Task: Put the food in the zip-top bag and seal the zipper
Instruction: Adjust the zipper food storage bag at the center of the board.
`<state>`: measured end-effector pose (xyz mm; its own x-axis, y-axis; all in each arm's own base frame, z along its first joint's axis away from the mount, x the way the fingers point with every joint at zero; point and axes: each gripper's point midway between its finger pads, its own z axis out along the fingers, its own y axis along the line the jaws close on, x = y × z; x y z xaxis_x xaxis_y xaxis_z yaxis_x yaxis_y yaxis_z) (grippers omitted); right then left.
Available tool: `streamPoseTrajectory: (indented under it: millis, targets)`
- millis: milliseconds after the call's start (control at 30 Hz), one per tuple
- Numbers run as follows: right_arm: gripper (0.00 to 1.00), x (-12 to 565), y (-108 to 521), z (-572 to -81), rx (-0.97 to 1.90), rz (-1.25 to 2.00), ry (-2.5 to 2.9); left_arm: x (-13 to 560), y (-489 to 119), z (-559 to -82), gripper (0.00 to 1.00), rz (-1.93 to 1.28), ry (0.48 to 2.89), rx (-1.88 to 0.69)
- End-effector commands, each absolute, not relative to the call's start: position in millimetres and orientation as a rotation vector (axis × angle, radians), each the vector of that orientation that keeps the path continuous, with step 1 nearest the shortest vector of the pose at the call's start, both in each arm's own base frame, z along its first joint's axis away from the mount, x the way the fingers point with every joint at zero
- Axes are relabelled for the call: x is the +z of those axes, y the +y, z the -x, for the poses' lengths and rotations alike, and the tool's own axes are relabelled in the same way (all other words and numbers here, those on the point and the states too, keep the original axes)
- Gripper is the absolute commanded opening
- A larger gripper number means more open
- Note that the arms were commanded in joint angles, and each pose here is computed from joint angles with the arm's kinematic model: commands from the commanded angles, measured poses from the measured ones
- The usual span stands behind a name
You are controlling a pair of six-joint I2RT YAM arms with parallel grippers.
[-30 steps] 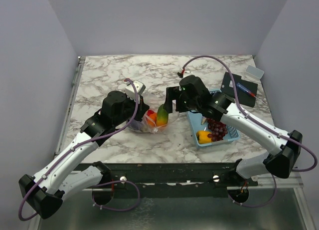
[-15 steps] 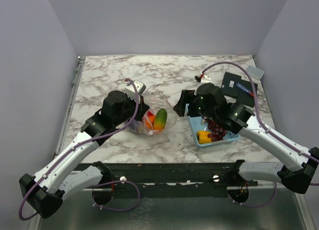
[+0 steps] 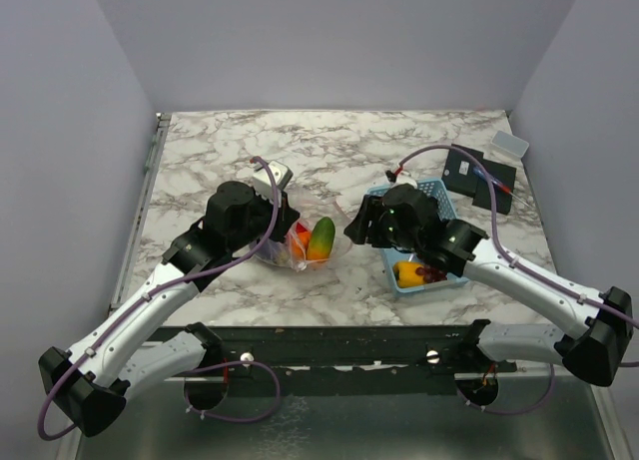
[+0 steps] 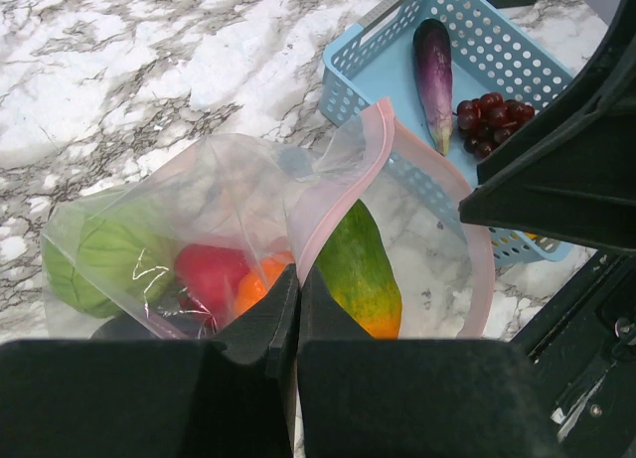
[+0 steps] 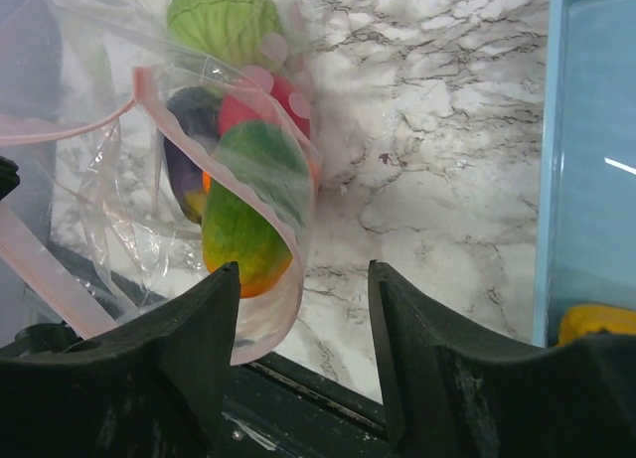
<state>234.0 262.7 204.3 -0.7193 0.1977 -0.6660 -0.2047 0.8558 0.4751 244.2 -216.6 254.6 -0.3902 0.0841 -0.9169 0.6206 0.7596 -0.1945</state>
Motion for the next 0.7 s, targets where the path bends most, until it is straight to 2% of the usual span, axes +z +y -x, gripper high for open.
streamPoseTrajectory:
  millis: [0,133,200,367,667]
  targets:
    - [0.57,202.2,282.9,-238.9,0.784,-0.03,2.258,263.7,-217.1,-246.4,0.0,-0.541,1.88,-0.636]
    - [0.47,194.9,292.8,-240.7,0.808,-0.031,2.279,264.5,-217.0,-246.2,0.0,-0.54,1.878,-0.637]
    - [0.39,192.4,295.2,-240.9,0.813,-0.031,2.287,265.5,-216.7,-245.9,0.0,-0.539,1.875,-0.638]
    - [0.03,191.7,298.5,-239.6,0.835,-0.028,2.292,270.9,-215.0,-244.9,0.0,-0.527,1.86,-0.64]
    - [0.0,240.6,291.0,-244.2,0.827,0.028,2.185,303.5,-207.7,-237.2,0.0,-0.481,1.796,-0.665]
